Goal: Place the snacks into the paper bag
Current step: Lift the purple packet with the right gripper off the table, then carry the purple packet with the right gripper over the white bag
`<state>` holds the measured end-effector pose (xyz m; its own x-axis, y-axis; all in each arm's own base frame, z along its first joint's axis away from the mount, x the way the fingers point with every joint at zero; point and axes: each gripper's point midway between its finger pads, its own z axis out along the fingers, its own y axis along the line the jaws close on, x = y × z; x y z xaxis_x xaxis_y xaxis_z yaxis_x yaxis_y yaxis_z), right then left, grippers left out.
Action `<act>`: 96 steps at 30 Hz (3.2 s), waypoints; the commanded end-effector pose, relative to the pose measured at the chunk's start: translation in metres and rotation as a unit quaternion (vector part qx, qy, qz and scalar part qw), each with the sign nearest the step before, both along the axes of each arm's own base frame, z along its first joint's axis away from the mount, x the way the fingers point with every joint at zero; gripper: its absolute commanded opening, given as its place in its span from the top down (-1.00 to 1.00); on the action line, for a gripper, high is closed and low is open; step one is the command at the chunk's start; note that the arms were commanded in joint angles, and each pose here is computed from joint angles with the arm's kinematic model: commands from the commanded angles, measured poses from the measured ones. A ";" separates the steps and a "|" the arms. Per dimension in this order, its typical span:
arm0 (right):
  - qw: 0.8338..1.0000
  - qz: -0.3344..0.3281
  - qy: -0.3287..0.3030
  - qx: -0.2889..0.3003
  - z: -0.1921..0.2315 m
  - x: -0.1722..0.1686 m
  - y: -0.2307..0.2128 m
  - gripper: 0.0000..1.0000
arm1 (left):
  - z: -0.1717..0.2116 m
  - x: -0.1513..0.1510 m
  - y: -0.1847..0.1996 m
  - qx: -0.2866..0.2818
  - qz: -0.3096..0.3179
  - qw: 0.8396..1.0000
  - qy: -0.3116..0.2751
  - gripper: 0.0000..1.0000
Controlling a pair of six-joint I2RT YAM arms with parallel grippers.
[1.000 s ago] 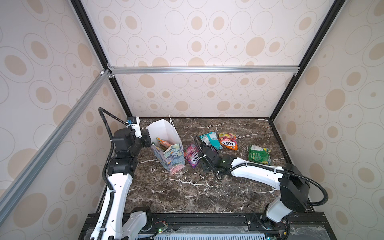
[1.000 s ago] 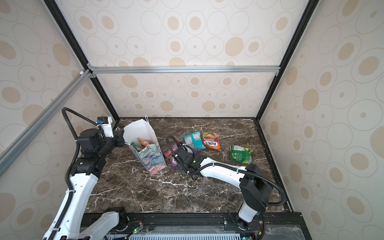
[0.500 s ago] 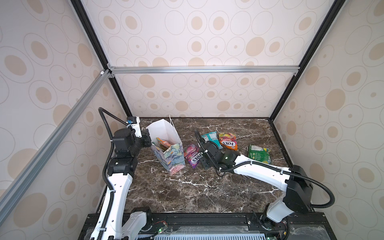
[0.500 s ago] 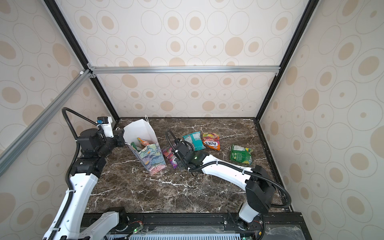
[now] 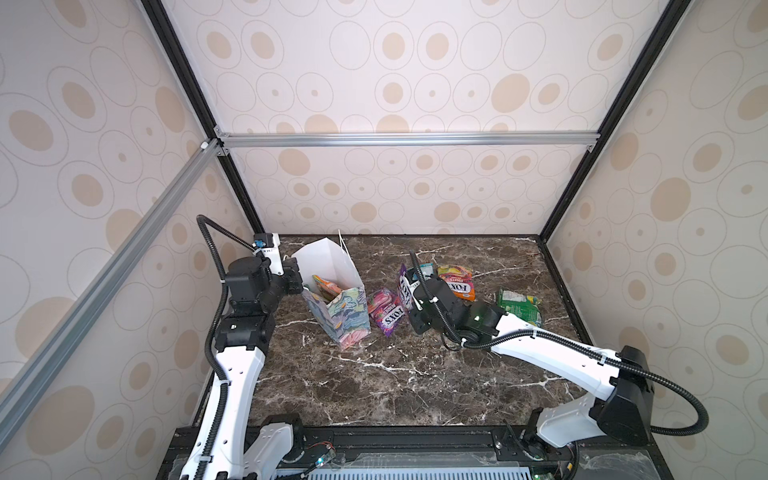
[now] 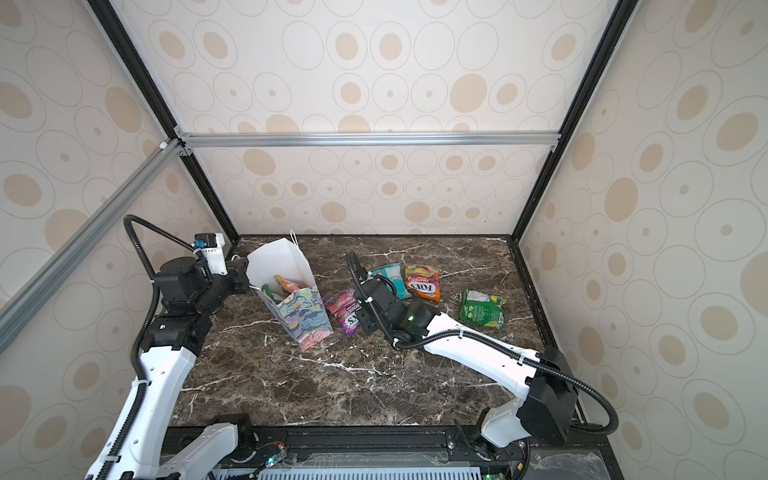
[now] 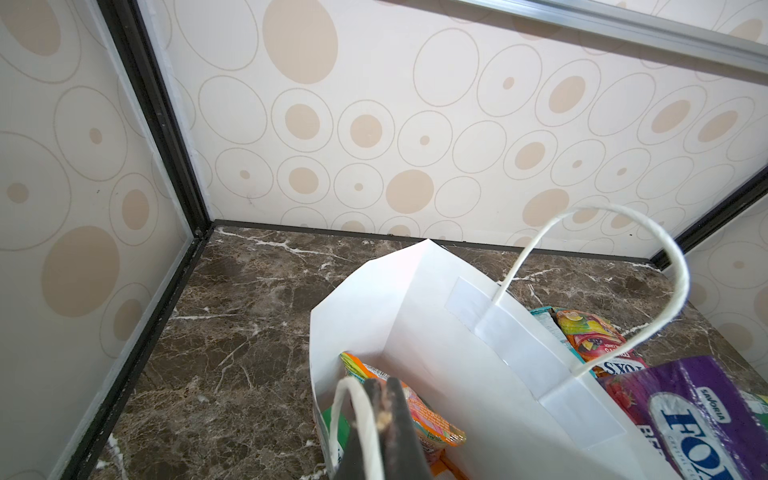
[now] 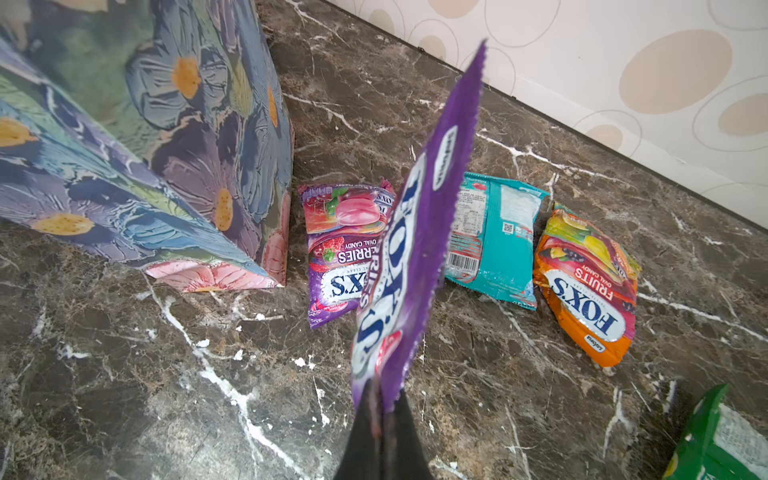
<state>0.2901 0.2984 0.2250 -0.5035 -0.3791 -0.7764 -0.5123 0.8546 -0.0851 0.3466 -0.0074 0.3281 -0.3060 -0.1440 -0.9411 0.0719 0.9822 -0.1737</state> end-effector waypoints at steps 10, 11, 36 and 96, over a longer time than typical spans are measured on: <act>0.998 0.021 -0.043 0.026 0.035 -0.005 -0.007 1.00 | -0.005 0.004 0.000 -0.004 -0.004 1.000 0.009 1.00; 0.998 0.024 -0.047 0.029 0.039 -0.006 -0.007 1.00 | -0.005 0.004 0.001 -0.003 -0.003 1.000 0.008 1.00; 0.986 0.108 -0.088 0.091 0.152 -0.020 0.015 1.00 | 0.002 0.006 -0.003 -0.015 -0.008 1.000 0.013 1.00; 0.870 0.425 -0.128 0.213 0.272 -0.069 0.178 1.00 | -0.021 -0.015 0.003 0.014 0.009 1.000 0.023 1.00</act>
